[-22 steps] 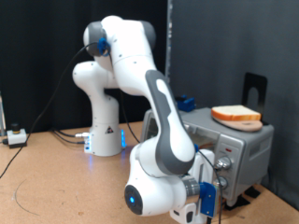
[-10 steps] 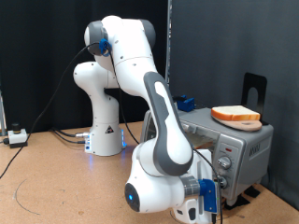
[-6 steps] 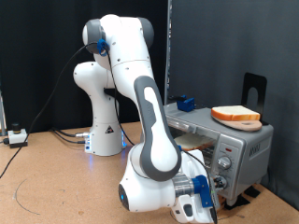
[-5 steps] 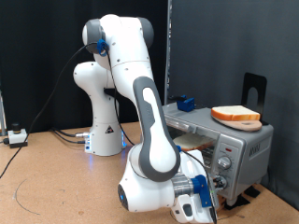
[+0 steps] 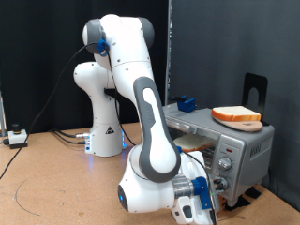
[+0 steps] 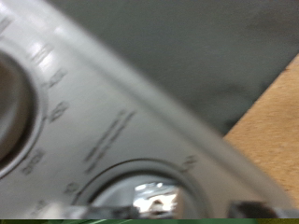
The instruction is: Make a piece of toast with the oven
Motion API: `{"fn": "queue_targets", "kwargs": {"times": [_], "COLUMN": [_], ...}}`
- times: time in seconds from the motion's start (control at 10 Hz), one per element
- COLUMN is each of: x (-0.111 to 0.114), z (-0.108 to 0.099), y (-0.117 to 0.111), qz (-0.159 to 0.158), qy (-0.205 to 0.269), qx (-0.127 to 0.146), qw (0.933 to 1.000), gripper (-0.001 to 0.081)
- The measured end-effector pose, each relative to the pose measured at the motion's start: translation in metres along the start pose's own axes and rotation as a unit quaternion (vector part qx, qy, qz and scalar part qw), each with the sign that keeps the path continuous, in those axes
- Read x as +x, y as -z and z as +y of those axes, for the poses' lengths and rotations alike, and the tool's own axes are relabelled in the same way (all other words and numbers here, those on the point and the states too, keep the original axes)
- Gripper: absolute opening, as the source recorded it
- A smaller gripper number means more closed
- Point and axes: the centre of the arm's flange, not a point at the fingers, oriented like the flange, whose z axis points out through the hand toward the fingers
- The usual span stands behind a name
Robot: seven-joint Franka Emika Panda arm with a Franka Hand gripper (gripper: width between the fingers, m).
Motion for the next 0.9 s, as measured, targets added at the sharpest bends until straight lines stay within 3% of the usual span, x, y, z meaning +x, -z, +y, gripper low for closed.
{"fn": "queue_targets", "kwargs": {"times": [0.1, 0.2, 0.3, 0.4, 0.6, 0.9], "x": [0.005, 0.009, 0.014, 0.017, 0.024, 0.028], "z": [-0.002, -0.004, -0.007, -0.012, -0.022, -0.045], "y": [0.005, 0.011, 0.02, 0.032, 0.061, 0.102], "qz": [0.006, 0.006, 0.003, -0.006, -0.022, -0.034], "qy": [-0.004, -0.013, -0.031, -0.057, -0.097, -0.112], "qx": [-0.007, -0.012, -0.018, -0.024, -0.041, -0.068], "qw": [1.0, 0.9998, 0.9994, 0.9981, 0.9942, 0.9907], "gripper": [0.0313, 0.0313, 0.0496, 0.0496, 0.0772, 0.0807]}}
